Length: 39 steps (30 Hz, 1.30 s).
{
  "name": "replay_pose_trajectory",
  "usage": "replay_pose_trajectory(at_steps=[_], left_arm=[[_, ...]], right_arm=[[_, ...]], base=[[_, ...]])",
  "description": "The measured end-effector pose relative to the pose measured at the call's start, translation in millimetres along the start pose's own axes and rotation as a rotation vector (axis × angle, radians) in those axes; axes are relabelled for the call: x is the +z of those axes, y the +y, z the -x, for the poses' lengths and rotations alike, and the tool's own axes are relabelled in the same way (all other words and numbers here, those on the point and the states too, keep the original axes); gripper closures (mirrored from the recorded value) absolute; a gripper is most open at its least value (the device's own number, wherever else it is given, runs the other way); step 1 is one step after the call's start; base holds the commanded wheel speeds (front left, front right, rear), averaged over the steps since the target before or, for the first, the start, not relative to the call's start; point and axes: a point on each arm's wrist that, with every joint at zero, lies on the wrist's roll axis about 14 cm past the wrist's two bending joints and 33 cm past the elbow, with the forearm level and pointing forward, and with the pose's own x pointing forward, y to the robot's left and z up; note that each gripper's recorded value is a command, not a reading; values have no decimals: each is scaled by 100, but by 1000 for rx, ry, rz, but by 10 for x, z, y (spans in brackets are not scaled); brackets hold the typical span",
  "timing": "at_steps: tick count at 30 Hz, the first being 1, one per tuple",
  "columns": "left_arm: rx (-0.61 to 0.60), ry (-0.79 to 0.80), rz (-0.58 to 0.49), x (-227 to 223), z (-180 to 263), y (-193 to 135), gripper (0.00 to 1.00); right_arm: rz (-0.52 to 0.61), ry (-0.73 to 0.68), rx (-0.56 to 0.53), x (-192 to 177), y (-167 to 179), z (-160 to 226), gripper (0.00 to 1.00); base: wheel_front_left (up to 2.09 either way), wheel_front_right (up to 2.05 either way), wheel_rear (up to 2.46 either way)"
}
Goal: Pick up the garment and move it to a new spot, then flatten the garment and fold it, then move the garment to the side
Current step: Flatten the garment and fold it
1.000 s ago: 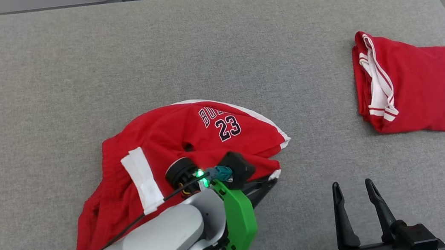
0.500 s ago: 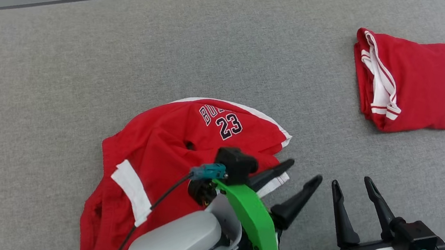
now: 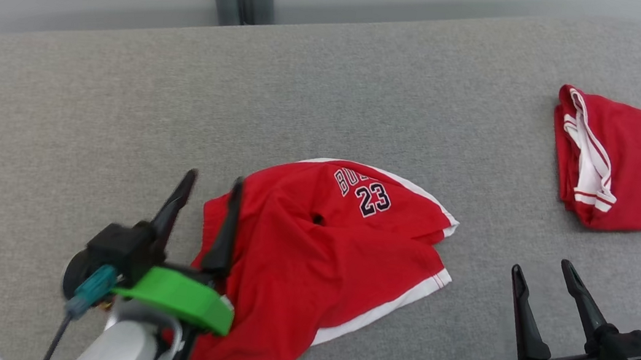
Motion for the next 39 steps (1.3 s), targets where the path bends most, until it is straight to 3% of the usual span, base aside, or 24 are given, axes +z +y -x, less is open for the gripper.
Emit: replay_pose_trajectory(at_steps=[4, 8, 16, 31, 39], left_arm=[[213, -20, -46, 29, 531, 602, 0], [329, -25, -98, 37, 1016, 936, 0], [383, -32, -133, 34, 1517, 1083, 0], [343, -50, -133, 46, 1538, 919, 0], [118, 199, -58, -638, 1602, 493, 0]], right_arm=[[0, -26, 39, 72, 128, -15, 0], [-1, -36, 76, 93, 272, -21, 0], [3, -17, 131, 23, 471, -12, 0], [-5, -39, 155, 86, 593, 0, 0], [34, 128, 190, -406, 505, 24, 0]], base=[[0, 0, 0], [0, 0, 0], [0, 0, 0], [0, 0, 0], [0, 0, 0]])
